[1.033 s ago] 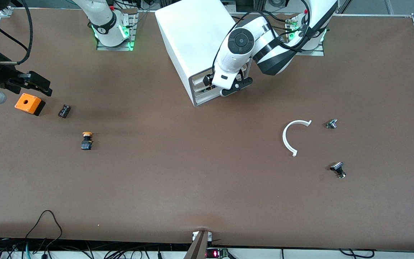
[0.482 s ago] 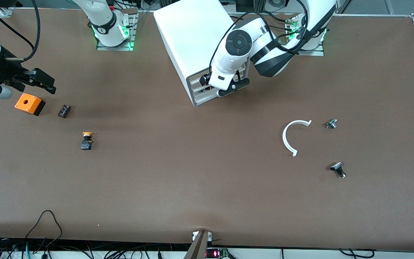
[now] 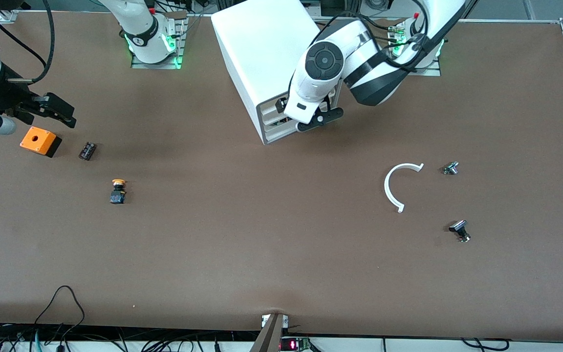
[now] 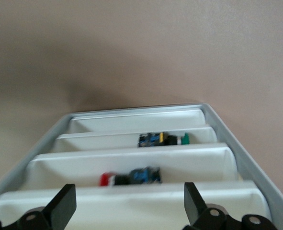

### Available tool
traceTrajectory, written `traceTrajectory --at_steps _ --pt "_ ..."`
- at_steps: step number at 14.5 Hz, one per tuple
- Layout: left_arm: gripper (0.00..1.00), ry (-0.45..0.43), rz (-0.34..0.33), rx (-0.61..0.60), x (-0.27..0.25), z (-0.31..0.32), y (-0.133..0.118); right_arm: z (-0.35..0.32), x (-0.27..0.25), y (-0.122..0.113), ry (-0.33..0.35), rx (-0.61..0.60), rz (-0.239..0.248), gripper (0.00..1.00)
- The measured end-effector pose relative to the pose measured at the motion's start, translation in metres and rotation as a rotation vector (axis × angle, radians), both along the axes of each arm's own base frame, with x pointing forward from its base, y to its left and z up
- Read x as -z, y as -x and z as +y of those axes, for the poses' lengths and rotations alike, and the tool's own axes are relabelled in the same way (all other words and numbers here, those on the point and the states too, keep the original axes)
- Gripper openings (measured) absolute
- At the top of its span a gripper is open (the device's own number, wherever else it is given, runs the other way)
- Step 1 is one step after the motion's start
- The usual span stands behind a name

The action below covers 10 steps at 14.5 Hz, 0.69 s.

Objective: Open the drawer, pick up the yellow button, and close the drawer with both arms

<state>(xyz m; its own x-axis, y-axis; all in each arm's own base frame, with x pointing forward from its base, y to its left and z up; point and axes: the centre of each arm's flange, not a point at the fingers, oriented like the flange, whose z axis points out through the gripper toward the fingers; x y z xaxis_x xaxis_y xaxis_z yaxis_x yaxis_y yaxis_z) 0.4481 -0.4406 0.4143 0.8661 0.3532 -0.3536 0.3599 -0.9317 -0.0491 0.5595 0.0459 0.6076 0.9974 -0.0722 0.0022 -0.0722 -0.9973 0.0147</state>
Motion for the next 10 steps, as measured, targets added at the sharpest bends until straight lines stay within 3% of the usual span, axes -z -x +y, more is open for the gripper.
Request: traceTrajectory --at_steps 5,10 --pt "0.99 0.026 0.036 0.116 -0.053 0.085 -0.067 0.0 0.0 0.0 0.0 -0.001 0.0 1.0" --pt "0.99 -0.041 -0.07 0.323 -0.081 0.152 -0.109 0.0 0.002 0.002 0.001 -0.001 0.016 1.0"
